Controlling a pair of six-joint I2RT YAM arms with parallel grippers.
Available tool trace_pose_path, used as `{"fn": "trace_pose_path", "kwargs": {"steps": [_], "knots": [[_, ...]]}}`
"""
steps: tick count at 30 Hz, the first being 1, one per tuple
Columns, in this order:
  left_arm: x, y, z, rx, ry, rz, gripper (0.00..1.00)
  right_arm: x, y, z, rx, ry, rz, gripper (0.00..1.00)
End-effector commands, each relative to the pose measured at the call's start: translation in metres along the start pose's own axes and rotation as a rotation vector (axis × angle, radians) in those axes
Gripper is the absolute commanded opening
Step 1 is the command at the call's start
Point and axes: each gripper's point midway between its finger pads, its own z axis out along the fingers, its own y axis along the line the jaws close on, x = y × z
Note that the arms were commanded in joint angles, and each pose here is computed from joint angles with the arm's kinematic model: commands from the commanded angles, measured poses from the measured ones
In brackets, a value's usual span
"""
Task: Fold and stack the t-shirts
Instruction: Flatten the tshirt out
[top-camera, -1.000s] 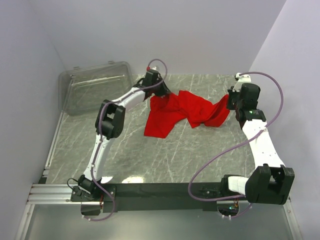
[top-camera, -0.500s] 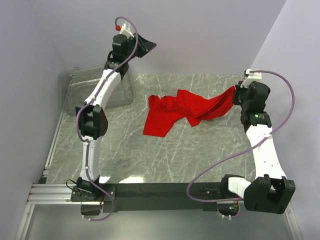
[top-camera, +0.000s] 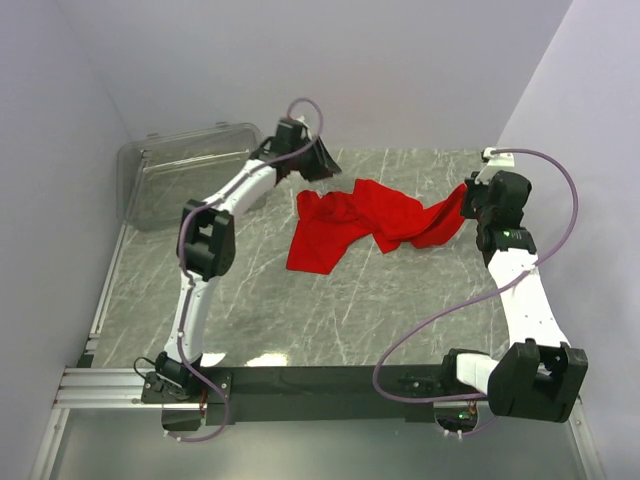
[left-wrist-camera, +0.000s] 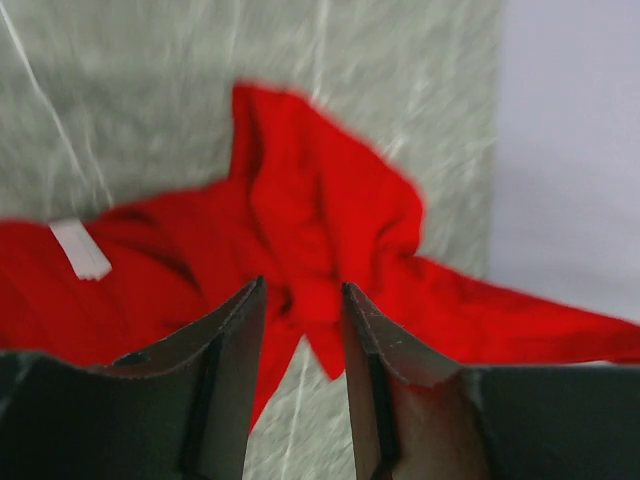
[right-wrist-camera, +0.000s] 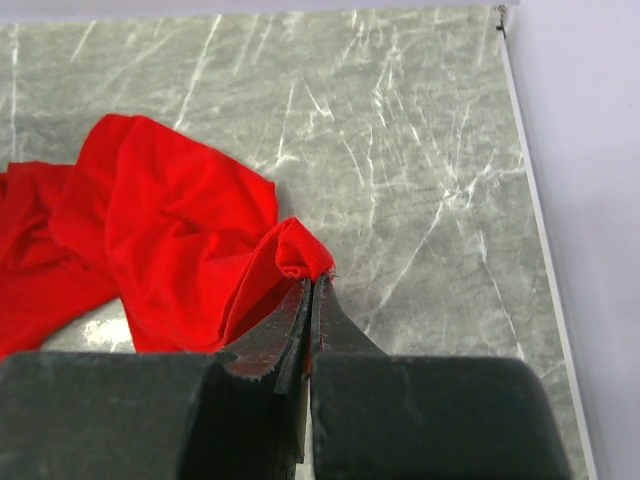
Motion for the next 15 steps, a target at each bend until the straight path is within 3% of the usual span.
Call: {"fn": "trace_pose_path", "kwargs": {"steps": [1,7,15], "knots": [[0.035,0.012,0.012,-0.08,0.075,0.045,0.42,-0.009,-0.01,0.004,0.037,-0.043,-0.014,0.0],[0.06,0.038,0.028,-0.172,0.118,0.049,0.42,-0.003,-0.011,0.003,0.038,-0.033,-0.015,0.0],[0.061,0.067,0.034,-0.272,0.089,0.08,0.45,0.001,-0.009,0.002,0.027,-0.029,-0.008,0.0]]}}
